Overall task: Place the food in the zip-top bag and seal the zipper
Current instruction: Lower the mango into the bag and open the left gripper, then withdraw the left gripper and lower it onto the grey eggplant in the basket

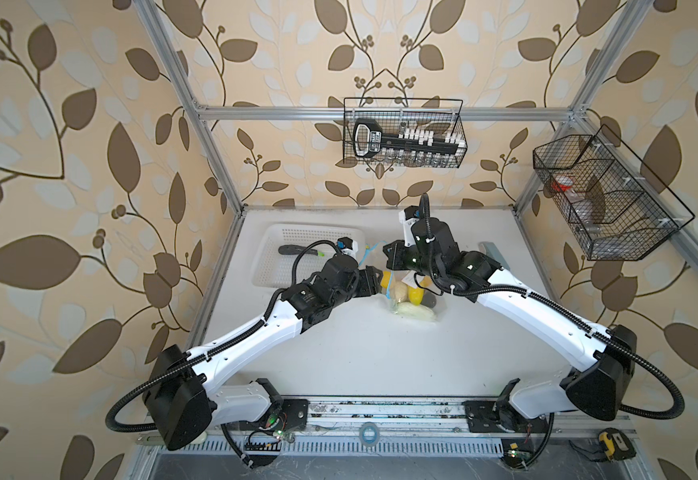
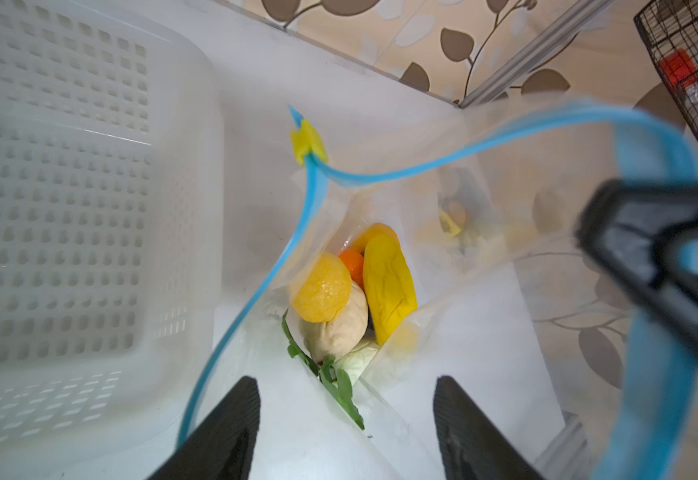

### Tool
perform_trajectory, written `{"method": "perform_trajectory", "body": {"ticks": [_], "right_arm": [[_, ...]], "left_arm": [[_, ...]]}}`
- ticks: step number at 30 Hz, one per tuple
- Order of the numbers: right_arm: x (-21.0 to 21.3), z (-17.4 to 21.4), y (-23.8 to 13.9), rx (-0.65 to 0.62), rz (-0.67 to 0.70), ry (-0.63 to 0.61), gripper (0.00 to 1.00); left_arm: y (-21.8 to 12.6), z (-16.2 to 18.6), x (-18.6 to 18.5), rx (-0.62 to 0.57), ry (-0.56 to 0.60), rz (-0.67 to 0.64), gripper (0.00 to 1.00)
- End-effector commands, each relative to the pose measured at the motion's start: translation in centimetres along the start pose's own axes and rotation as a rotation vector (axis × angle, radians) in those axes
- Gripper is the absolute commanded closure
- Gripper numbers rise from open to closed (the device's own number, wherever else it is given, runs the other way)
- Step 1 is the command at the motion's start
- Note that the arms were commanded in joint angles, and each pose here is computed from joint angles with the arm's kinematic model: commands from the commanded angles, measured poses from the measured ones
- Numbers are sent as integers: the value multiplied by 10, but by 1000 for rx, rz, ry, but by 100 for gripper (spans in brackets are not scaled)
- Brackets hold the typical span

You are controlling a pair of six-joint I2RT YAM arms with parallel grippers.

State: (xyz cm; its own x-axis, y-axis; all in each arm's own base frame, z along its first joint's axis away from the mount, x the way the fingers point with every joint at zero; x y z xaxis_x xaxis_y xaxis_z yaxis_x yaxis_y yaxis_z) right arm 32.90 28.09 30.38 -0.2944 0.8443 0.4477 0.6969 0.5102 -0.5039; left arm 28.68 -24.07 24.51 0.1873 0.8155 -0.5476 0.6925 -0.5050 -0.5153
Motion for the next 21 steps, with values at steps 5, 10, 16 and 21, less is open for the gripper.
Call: {"method": "perform_trajectory", "body": {"ticks": [5,10,16,21], "right_arm": [[1,-4,-4,-20,-22,11,100],[1,-1,-3,-15,-29,12,100],[3,1,2,-4,-42,15,100],[5,4,5,4,-48,11,100]], "left_arm": [[-29,-46,27,-92,8,-204,16],[-20,-63,81,-76,-124,-327,13],[-5,-83,152,-92,-273,-511,12],[20,-94,205,-95,-413,-560,17]]}}
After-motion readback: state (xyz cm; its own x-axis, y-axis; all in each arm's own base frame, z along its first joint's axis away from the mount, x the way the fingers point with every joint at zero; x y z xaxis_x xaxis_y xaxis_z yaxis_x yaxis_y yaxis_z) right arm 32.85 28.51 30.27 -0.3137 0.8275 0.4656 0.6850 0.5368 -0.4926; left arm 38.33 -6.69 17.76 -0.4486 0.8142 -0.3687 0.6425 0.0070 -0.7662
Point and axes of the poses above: each gripper's point midway between its finger pads, its own y axis out along the fingers, its own x axis along the line the jaws close on, z = x × y, the point moved 2 cm from there along -y, back along the fingers
